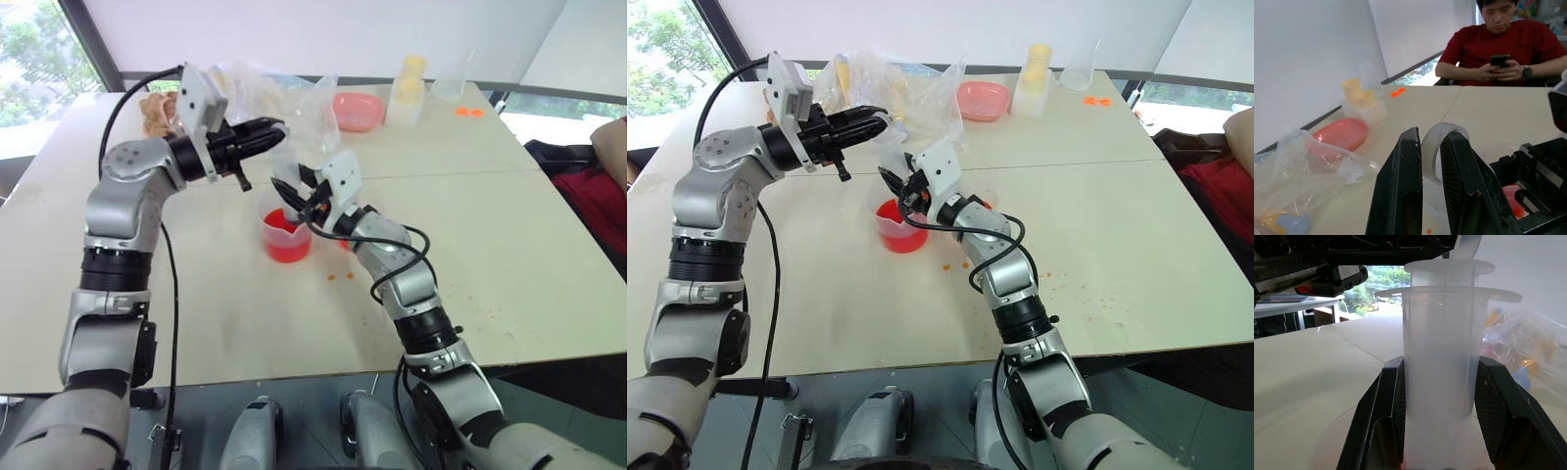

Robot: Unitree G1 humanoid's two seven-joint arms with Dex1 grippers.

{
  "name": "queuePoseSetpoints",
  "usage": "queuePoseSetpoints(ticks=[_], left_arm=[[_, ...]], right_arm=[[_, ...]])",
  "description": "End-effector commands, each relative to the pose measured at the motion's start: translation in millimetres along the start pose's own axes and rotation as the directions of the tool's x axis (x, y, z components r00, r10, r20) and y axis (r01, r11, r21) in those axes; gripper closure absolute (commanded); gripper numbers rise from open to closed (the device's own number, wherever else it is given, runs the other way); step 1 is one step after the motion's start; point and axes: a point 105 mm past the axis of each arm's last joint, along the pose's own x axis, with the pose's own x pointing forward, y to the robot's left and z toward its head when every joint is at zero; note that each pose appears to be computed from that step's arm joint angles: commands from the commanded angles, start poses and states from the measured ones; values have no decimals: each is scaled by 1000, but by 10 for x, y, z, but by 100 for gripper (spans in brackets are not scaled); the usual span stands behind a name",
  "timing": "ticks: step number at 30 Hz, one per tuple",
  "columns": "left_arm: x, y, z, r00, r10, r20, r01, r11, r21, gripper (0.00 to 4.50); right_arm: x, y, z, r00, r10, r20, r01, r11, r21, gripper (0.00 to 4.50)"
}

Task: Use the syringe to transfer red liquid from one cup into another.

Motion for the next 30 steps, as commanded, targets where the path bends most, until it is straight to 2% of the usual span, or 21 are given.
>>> queuePoseSetpoints(ticks=[1, 17, 29, 30], left_arm=[[44, 111, 405, 995, 38, 93, -47, 994, 103, 395], [30, 281, 604, 986, 90, 138, -111, 982, 156, 395], [23, 260, 570, 988, 73, 137, -92, 986, 138, 395], [9, 207, 537, 991, 40, 125, -56, 990, 126, 368]], right_arm=[[127, 420, 53, 989, 141, 42, -142, 990, 23, 310], [153, 552, -20, 985, 169, 32, -171, 983, 64, 310], [164, 526, -14, 987, 156, 33, -158, 986, 58, 310], [173, 498, 5, 988, 148, 37, -150, 987, 55, 310]])
